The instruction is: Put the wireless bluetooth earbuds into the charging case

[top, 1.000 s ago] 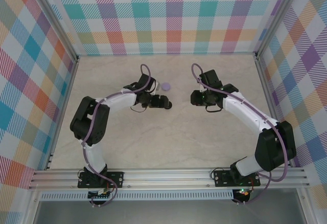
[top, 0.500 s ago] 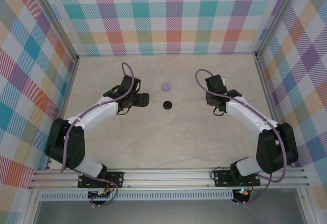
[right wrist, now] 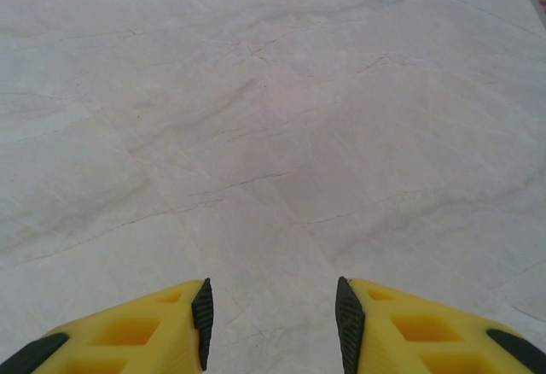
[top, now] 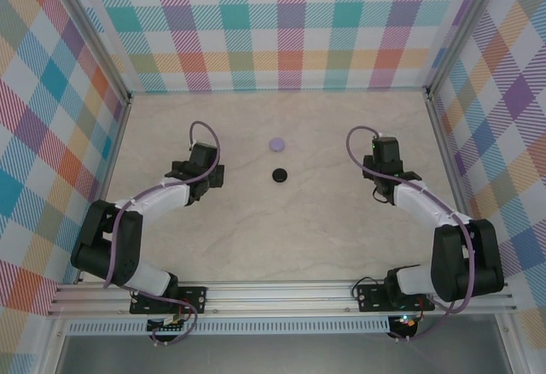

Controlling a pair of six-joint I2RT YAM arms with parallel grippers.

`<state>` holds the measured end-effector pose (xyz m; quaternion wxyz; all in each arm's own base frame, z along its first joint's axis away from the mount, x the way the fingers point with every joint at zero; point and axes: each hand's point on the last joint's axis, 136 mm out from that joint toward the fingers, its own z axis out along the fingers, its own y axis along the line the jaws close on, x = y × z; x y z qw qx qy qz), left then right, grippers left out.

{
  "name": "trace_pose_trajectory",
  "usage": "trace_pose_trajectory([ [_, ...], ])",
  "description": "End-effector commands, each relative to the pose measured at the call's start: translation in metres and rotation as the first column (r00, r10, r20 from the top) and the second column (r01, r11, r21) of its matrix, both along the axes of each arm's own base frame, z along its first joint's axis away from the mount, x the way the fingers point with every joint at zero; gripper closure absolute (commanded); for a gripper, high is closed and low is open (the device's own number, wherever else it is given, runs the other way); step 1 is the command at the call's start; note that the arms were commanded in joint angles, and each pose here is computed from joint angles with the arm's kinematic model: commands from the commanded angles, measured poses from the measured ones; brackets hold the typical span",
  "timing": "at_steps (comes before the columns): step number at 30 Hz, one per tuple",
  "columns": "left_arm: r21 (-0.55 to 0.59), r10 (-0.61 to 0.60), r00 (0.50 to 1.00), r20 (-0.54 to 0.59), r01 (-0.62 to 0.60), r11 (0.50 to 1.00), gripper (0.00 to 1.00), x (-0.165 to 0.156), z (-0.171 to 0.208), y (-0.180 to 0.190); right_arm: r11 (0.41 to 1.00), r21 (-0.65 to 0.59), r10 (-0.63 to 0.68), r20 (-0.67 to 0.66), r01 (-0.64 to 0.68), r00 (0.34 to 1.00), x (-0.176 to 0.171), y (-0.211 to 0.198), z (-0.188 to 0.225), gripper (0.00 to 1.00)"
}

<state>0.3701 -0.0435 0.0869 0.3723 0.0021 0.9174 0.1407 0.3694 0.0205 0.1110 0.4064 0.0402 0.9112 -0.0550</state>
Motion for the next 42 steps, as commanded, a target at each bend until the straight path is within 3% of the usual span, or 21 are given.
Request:
trace_pose_trajectory([
  [1, 0.019, 0.037, 0.991, 0.126, -0.039, 0.999, 0.00, 0.009, 0.015, 0.020, 0.994, 0.057, 0.087, 0.135, -0.096, 0.987, 0.017, 0.011, 0.018, 0.50],
  [7, -0.065, 0.013, 0.977, 0.211, 0.001, 0.998, 0.00, 0.006, 0.002, 0.031, 0.987, 0.114, 0.086, 0.208, -0.111, 0.974, 0.019, 0.000, 0.010, 0.46],
  [19, -0.254, -0.033, 0.917, 0.398, 0.145, 0.956, 0.00, 0.015, 0.020, 0.030, 0.981, 0.097, 0.128, 0.327, -0.168, 0.937, 0.020, -0.005, 0.004, 0.42],
  [26, -0.269, -0.036, 0.891, 0.453, 0.174, 0.947, 0.00, 0.016, 0.012, 0.033, 0.978, 0.100, 0.138, 0.350, -0.183, 0.926, 0.023, -0.005, 0.000, 0.42],
  [35, -0.268, -0.062, 0.896, 0.439, 0.197, 0.943, 0.00, 0.018, -0.004, 0.028, 0.970, 0.101, 0.175, 0.349, -0.222, 0.921, 0.026, 0.002, -0.015, 0.41],
  [38, -0.273, -0.049, 0.915, 0.400, 0.170, 0.947, 0.00, 0.026, -0.007, 0.030, 0.970, 0.103, 0.174, 0.337, -0.220, 0.925, 0.028, 0.001, -0.019, 0.30],
  [40, -0.270, -0.046, 0.922, 0.384, 0.160, 0.950, 0.00, 0.029, -0.009, 0.031, 0.970, 0.103, 0.175, 0.336, -0.221, 0.926, 0.028, 0.001, -0.020, 0.00],
  [42, -0.269, -0.045, 0.922, 0.384, 0.159, 0.950, 0.00, 0.029, -0.009, 0.031, 0.970, 0.104, 0.174, 0.335, -0.220, 0.926, 0.028, 0.001, -0.020, 0.00],
])
